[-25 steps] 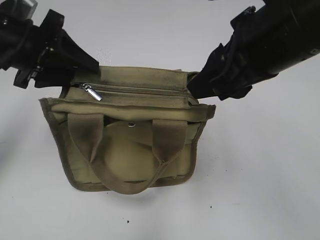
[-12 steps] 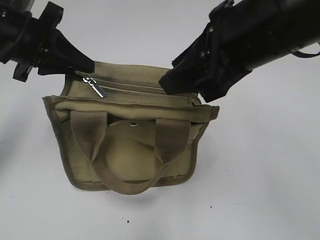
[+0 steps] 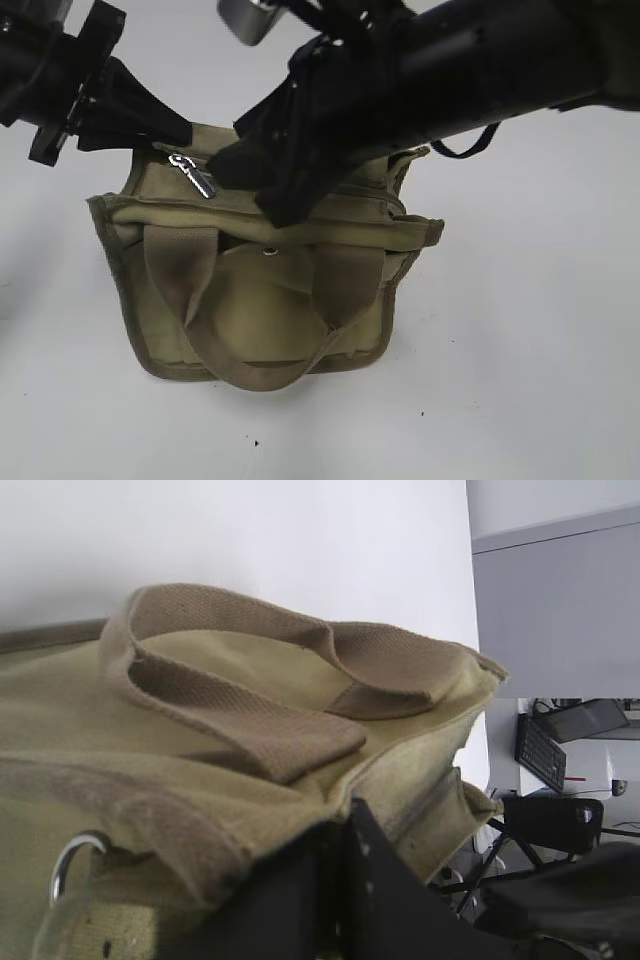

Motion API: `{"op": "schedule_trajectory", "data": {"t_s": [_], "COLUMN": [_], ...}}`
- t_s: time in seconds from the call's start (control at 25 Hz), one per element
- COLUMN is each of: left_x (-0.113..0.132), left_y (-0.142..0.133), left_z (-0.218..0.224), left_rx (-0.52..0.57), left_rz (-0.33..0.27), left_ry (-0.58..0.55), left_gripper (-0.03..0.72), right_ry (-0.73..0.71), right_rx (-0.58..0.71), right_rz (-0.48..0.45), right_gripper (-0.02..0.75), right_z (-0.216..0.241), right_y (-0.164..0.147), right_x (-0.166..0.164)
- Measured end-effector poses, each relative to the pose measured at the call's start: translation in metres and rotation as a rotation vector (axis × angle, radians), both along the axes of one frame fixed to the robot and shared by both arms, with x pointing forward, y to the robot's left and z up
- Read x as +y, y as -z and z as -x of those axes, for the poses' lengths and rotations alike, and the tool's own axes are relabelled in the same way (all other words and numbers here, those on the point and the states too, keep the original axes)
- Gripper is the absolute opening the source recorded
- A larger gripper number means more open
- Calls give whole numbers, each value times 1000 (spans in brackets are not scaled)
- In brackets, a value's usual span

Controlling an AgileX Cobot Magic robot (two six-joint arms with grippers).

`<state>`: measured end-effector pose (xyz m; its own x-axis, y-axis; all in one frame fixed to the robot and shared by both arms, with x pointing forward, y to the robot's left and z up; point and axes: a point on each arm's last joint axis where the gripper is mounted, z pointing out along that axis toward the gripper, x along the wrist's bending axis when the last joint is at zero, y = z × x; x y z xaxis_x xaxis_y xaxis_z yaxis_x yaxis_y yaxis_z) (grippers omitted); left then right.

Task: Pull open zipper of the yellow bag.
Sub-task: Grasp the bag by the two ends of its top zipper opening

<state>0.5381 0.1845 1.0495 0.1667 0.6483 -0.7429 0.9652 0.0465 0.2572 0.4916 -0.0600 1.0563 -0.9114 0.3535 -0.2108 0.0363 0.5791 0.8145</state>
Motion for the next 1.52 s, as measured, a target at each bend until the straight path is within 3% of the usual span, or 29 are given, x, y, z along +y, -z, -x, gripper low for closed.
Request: {"op": "schedule_trajectory", "data": {"t_s": [0.36,0.6,0.96,1.52], "left_x": [0,0,0,0], "left_y": [0,0,0,0], "left_z": [0,0,0,0], "left_rx": [1,-1,-2,-2], "left_rz": [2,3,2,3], "left_ry": [-1,-2,-1,-2], "left_gripper": [8,8,7,7], "right_ry": [97,177,175,199], "right_rx": [-35,-5,26,-39], "right_rz": [9,-37,-54,-32], "right_gripper": [342,342,342,342], "right_z": [-6,-10,-9,0], "right_y": [22,23,23,31], "right_x": [22,22,24,41]}}
